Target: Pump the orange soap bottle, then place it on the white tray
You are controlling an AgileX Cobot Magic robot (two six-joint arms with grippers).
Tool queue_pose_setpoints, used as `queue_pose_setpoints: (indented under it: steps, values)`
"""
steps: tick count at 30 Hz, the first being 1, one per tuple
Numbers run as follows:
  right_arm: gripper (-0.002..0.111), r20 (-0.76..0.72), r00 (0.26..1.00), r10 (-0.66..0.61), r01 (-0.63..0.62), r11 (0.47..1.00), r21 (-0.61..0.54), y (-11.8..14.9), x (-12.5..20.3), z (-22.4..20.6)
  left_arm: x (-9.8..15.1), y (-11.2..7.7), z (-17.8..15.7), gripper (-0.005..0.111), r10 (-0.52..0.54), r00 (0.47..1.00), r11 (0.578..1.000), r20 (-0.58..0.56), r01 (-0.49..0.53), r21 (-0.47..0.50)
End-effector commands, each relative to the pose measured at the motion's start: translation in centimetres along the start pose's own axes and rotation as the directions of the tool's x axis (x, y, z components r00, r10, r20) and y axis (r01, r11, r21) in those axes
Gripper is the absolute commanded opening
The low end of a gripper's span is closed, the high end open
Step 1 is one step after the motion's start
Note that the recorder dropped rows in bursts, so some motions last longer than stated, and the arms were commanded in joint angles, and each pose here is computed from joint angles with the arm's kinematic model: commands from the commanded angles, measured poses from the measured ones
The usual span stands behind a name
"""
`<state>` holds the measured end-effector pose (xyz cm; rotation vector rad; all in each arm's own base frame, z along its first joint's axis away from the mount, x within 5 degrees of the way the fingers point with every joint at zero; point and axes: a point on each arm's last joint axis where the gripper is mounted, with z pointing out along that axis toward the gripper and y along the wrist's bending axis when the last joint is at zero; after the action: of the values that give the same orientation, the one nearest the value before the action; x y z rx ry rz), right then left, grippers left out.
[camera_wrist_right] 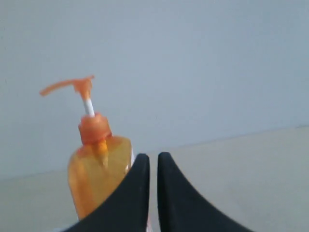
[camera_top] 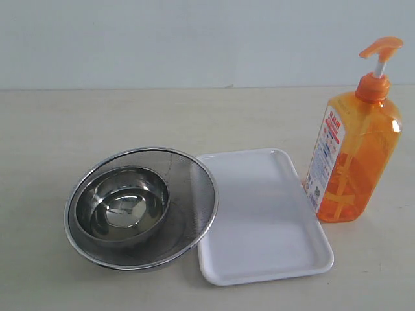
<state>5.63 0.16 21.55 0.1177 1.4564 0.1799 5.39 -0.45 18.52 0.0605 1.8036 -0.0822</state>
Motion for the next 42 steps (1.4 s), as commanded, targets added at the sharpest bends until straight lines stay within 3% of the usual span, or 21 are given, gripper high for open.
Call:
queue_pose_setpoints:
  steps: [1, 9, 12, 15, 18, 21, 26, 34, 37, 42]
  values:
    - [0.002, 0.133, 0.989, 0.061, -0.059, 0.998, -0.018, 0.1, -1.2, -0.1, 0.1, 0.0, 0.0, 0.005, -0.015, 1.0, 1.0, 0.002, 0.015, 0.0]
    - [0.002, 0.324, 0.939, 0.118, -0.102, 0.993, -0.065, 0.3, -3.0, -0.5, 0.1, 0.0, 0.0, 0.005, -0.015, 1.0, 1.0, 0.002, 0.015, 0.0]
    - [0.002, 0.426, 0.876, 0.227, -0.186, 0.973, -0.136, 0.4, -4.0, -1.0, 0.1, 0.0, 0.0, 0.005, -0.015, 1.0, 1.0, 0.002, 0.015, 0.0]
    - [0.002, 0.471, 0.841, 0.268, -0.175, 0.957, -0.233, 1.4, -6.4, -1.5, 0.1, 0.0, 0.0, 0.005, -0.015, 1.0, 1.0, 0.002, 0.015, 0.0]
    - [0.002, 0.471, 0.843, 0.26, -0.138, 0.951, -0.278, 2.4, -9.3, -1.1, 0.1, 0.0, 0.0, 0.005, -0.015, 1.0, 1.0, 0.002, 0.015, 0.0]
    - [0.002, 0.388, 0.911, 0.139, -0.031, 0.962, -0.271, 3.5, -10.9, 1.0, 0.1, 0.0, 0.0, 0.005, -0.015, 1.0, 1.0, 0.002, 0.015, 0.0]
    - [0.002, 0.149, 0.986, 0.077, -0.044, 0.976, -0.212, 3.2, -8.6, 5.6, 0.1, 0.0, 0.0, 0.005, -0.015, 1.0, 1.0, 0.002, 0.015, 0.0]
    - [0.002, -0.108, 0.993, -0.044, 0.019, 0.974, -0.227, 3.1, -4.2, 9.8, 0.1, 0.0, 0.0, 0.005, -0.015, 1.0, 1.0, 0.002, 0.015, 0.0]
    - [0.002, -0.053, 0.998, -0.037, 0.021, 0.96, -0.279, 3.1, -2.6, 9.5, 0.1, 0.0, 0.0, 0.005, -0.015, 1.0, 1.0, 0.002, 0.015, 0.0]
    - [0.002, 0.042, 0.999, -0.033, 0.04, 0.986, -0.164, 1.3, 0.6, 7.2, 0.1, 0.0, 0.0, 0.005, -0.015, 1.0, 1.0, 0.002, 0.015, 0.0]
